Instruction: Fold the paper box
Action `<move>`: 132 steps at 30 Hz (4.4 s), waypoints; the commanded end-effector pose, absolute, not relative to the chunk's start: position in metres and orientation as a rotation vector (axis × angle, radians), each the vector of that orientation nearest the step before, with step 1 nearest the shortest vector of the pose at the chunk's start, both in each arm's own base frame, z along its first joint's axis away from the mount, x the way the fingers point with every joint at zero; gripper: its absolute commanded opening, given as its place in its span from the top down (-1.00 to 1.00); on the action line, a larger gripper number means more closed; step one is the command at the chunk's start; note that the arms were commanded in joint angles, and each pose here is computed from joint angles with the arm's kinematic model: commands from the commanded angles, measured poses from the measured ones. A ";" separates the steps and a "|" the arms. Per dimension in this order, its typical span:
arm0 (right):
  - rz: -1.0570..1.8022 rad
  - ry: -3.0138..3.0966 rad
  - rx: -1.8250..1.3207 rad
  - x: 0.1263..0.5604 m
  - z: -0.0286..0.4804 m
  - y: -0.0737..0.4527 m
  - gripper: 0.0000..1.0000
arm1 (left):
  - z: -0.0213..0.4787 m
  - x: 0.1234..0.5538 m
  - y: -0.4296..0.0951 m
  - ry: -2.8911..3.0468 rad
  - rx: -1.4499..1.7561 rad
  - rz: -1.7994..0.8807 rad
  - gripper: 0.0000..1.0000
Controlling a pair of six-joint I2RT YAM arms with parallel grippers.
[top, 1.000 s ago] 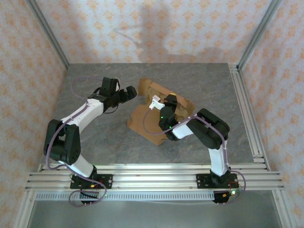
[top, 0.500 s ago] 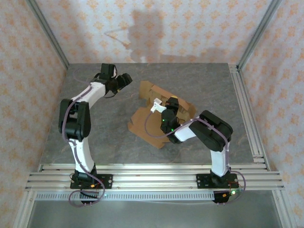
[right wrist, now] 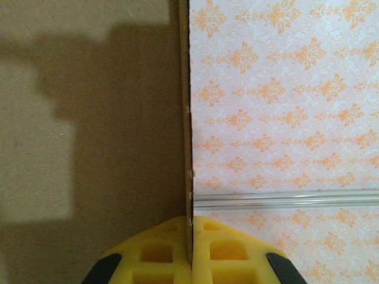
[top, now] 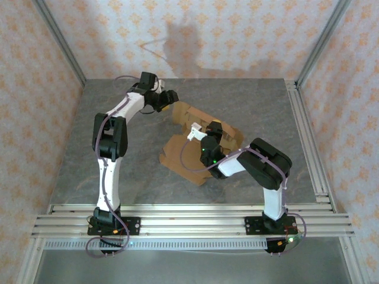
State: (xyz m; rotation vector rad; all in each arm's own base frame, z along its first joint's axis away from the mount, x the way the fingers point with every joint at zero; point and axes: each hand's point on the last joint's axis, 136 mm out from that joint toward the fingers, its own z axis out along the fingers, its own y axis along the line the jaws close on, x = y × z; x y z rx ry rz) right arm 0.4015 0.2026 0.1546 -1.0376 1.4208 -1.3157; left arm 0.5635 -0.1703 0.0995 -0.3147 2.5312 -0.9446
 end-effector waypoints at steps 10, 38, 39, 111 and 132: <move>-1.263 1.440 -1.017 0.403 0.150 0.208 1.00 | 0.105 0.523 -0.195 2.571 -0.190 -1.014 -0.35; -1.238 1.458 -1.034 0.410 0.147 0.212 1.00 | 0.100 0.459 -0.185 2.525 -0.128 -0.929 -0.50; -1.239 1.458 -1.034 0.410 0.147 0.212 1.00 | 0.099 0.457 -0.186 2.530 -0.121 -0.927 -0.51; -1.023 1.656 -1.145 0.395 0.144 0.220 1.00 | 0.105 0.455 -0.217 2.462 0.098 -0.730 0.05; -1.018 1.667 -1.055 0.401 0.157 0.221 0.91 | 0.107 0.447 -0.218 2.460 0.184 -0.570 0.72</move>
